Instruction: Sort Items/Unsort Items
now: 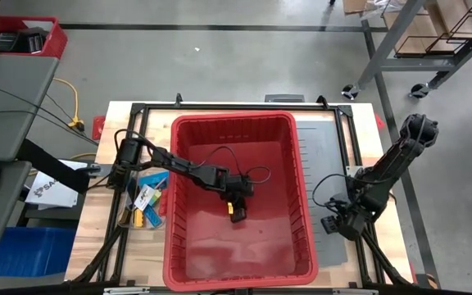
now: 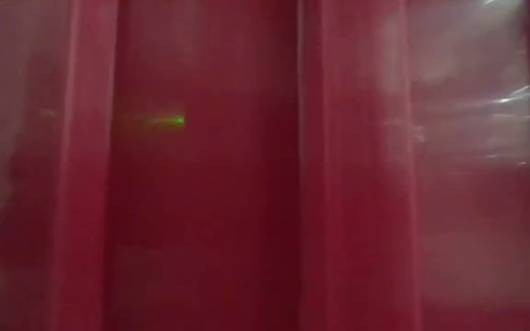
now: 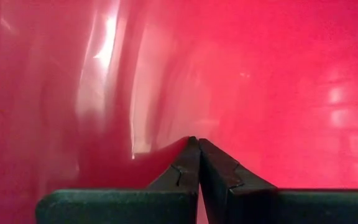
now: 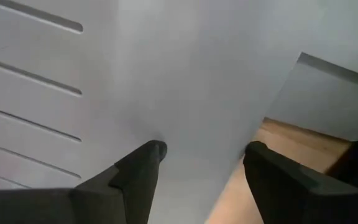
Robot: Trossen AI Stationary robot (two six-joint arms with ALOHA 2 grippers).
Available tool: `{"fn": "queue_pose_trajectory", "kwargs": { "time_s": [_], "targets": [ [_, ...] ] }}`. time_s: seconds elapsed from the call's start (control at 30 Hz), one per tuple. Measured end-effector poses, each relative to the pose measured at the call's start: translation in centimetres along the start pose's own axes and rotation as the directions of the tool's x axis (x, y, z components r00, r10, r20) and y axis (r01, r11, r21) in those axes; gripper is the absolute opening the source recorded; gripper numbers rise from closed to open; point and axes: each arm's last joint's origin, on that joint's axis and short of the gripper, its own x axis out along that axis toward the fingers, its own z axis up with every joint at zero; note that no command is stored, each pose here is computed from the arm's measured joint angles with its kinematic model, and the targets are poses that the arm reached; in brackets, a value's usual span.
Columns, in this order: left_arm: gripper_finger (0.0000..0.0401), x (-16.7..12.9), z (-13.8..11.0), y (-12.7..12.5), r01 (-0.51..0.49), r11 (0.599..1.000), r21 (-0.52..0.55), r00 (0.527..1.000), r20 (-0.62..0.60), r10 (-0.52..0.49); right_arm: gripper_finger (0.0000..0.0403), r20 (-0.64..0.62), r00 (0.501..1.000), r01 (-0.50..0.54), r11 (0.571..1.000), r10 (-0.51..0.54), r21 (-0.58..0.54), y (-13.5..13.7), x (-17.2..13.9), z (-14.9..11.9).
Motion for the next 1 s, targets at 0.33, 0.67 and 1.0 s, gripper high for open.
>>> {"fn": "queue_pose_trajectory", "kwargs": {
  "time_s": [0.33,0.67,1.0],
  "targets": [
    [0.0000,0.3,0.2,-0.1,0.000,0.998,0.063,1.000,0.030,-0.002,0.0220,0.073,0.980,-0.182,0.983,0.183,-0.028,1.0,0.0,-0.4],
    [0.0000,0.4,0.1,-0.4,-0.007,0.997,0.071,0.999,0.036,0.004,0.0220,0.107,0.923,-0.364,0.929,0.369,-0.068,1.2,-0.6,-1.7],
    [0.0000,0.5,0.1,-0.6,-0.015,0.995,0.094,0.999,0.051,0.010,0.0215,0.289,0.725,-0.620,0.775,0.625,-0.122,1.7,-1.6,-2.6]
  ]
}}
